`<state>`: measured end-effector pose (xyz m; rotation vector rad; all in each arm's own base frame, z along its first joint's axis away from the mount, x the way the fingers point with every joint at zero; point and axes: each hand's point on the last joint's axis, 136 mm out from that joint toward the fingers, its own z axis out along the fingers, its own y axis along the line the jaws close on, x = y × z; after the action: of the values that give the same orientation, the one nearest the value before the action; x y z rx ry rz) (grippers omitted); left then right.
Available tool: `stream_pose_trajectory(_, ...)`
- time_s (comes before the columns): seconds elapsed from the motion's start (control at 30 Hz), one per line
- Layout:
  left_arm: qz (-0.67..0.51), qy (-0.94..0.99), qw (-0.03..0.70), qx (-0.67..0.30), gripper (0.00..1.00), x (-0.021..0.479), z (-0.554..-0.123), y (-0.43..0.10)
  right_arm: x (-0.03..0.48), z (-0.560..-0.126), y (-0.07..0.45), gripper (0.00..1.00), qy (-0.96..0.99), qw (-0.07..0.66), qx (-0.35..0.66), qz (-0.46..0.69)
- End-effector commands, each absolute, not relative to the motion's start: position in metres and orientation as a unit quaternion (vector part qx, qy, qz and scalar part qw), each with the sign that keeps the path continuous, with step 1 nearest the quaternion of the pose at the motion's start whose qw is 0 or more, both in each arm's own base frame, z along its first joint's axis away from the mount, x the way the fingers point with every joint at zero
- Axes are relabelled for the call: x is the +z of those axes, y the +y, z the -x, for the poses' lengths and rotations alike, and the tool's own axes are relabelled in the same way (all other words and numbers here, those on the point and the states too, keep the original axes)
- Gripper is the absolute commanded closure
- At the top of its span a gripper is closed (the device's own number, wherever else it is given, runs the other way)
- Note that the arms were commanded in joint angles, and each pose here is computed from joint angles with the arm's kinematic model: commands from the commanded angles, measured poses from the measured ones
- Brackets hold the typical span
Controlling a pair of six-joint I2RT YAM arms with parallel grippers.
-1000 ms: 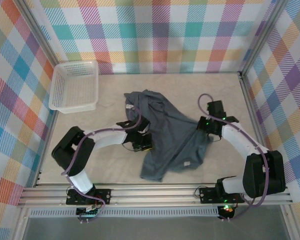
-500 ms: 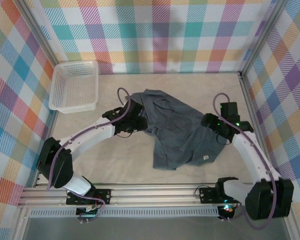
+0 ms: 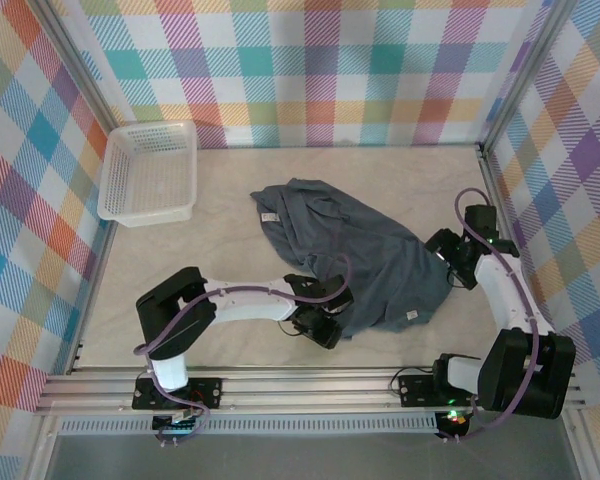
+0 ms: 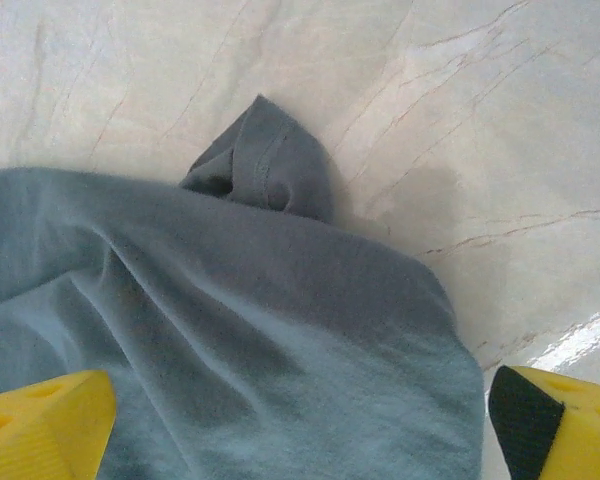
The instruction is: Fold the inside-out t-shirt
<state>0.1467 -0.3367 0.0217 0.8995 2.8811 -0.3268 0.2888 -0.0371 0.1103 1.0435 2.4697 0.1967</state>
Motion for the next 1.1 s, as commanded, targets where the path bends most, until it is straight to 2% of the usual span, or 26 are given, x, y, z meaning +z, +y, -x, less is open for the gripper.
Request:
stream_pose_trajectory(0.0, -0.298, 0.947, 0.122, 0.002, 1.00, 0.026, -0.180, -0.304, 0.126, -0.299, -0.049, 0.03, 0.881, 0.246, 0.078, -0.397)
stream_pose_trajectory(0.07, -0.246, 0.955, 0.168, 0.007, 1.00, 0.054, -0.202, -0.282, 0.129, -0.302, -0.047, 0.05, 0.885, 0.251, 0.086, -0.383)
stream_pose_trajectory(0.17, -0.119, 0.972, 0.198, -0.041, 1.00, 0.091, -0.232, -0.227, 0.124, -0.307, -0.029, 0.13, 0.893, 0.247, 0.130, -0.353)
stream_pose_trajectory(0.27, -0.028, 0.975, 0.215, -0.056, 1.00, 0.114, -0.248, -0.169, 0.104, -0.301, -0.016, 0.17, 0.901, 0.214, 0.153, -0.344)
stream_pose_trajectory(0.37, 0.014, 0.972, 0.227, -0.064, 1.00, 0.132, -0.252, -0.139, 0.084, -0.288, -0.011, 0.18, 0.916, 0.170, 0.140, -0.334)
stream_pose_trajectory(0.6, 0.042, 0.972, 0.206, -0.102, 1.00, 0.126, -0.253, -0.139, 0.063, -0.274, 0.065, 0.23, 0.940, 0.107, 0.216, -0.241)
stream_pose_trajectory(0.77, 0.056, 0.974, 0.197, -0.096, 1.00, 0.119, -0.251, -0.137, 0.028, -0.241, 0.086, 0.26, 0.942, 0.047, 0.206, -0.261)
stream_pose_trajectory(0.8, 0.058, 0.974, 0.198, -0.097, 1.00, 0.120, -0.251, -0.137, 0.023, -0.235, 0.088, 0.30, 0.943, 0.039, 0.199, -0.262)
stream_pose_trajectory(0.83, 0.060, 0.973, 0.198, -0.099, 1.00, 0.121, -0.251, -0.137, 0.020, -0.232, 0.088, 0.42, 0.945, 0.036, 0.195, -0.261)
stream_pose_trajectory(0.87, 0.061, 0.973, 0.199, -0.098, 1.00, 0.123, -0.251, -0.137, 0.019, -0.229, 0.087, 0.60, 0.945, 0.036, 0.190, -0.265)
stream_pose_trajectory(0.93, 0.063, 0.972, 0.204, -0.099, 1.00, 0.128, -0.252, -0.137, 0.024, -0.230, 0.082, 0.83, 0.945, 0.047, 0.180, -0.269)
stream_pose_trajectory(1.03, 0.065, 0.968, 0.222, -0.102, 1.00, 0.149, -0.258, -0.136, 0.057, -0.239, 0.073, 1.00, 0.943, 0.093, 0.168, -0.271)
stream_pose_trajectory(1.07, 0.067, 0.966, 0.229, -0.103, 1.00, 0.160, -0.261, -0.135, 0.074, -0.243, 0.071, 1.00, 0.940, 0.115, 0.168, -0.272)
